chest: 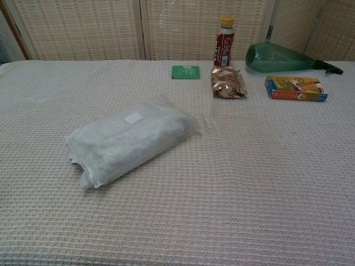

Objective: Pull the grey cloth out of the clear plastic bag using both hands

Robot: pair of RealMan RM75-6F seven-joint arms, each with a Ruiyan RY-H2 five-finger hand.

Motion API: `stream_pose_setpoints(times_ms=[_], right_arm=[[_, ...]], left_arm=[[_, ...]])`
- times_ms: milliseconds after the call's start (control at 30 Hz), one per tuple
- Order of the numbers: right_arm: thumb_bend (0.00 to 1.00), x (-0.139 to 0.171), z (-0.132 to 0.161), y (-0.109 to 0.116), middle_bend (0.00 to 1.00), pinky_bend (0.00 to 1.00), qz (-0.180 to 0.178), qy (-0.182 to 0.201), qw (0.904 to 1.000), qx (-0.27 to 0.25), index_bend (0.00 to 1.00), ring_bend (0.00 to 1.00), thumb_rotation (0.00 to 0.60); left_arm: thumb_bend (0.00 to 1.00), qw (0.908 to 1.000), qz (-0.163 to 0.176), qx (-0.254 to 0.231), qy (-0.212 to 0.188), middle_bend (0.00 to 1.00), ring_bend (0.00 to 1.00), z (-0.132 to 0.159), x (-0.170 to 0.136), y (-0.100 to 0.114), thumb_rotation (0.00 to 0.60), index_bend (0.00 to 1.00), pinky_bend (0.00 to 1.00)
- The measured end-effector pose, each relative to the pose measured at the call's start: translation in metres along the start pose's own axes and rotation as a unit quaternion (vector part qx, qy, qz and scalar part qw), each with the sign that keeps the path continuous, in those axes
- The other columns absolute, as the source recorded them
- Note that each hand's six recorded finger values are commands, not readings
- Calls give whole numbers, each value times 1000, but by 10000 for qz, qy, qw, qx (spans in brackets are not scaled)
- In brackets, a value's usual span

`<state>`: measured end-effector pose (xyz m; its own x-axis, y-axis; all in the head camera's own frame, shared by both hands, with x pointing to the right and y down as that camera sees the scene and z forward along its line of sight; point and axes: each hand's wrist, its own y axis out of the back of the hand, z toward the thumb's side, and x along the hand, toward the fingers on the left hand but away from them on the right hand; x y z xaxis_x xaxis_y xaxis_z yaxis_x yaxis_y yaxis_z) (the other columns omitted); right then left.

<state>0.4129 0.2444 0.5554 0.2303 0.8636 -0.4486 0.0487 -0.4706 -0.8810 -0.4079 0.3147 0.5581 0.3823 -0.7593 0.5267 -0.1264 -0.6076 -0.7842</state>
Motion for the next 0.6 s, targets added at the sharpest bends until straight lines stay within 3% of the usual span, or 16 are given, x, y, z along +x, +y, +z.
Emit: stream_pose_setpoints(times_ms=[200,367,467,533,600], right_arm=[[102,0,1,1,0,0,-34,6,10000,10,0,0,600],[100,5,2,6,0,0,-95,47,9999,15,0,0,600],[100,6,4,6,0,0,-108,47,9999,19,0,0,600],[101,6,5,4,0,0,-81,54,9999,23,0,0,600],[100,5,7,1,0,0,-14,77,10000,35,0,0,600]], left_arm=[[201,9997,-123,-105,-186,248,145,10,0,-11,311,297,312],[201,9967,-311,-563,-490,390,288,29,-3,-29,370,341,531],[203,9939,-304,-842,-643,622,541,42,-1,-39,465,425,767],[217,9915,-204,-1047,-743,871,813,52,2,-43,582,555,949],[232,9882,-83,-1254,-875,982,953,64,7,-51,600,623,999]])
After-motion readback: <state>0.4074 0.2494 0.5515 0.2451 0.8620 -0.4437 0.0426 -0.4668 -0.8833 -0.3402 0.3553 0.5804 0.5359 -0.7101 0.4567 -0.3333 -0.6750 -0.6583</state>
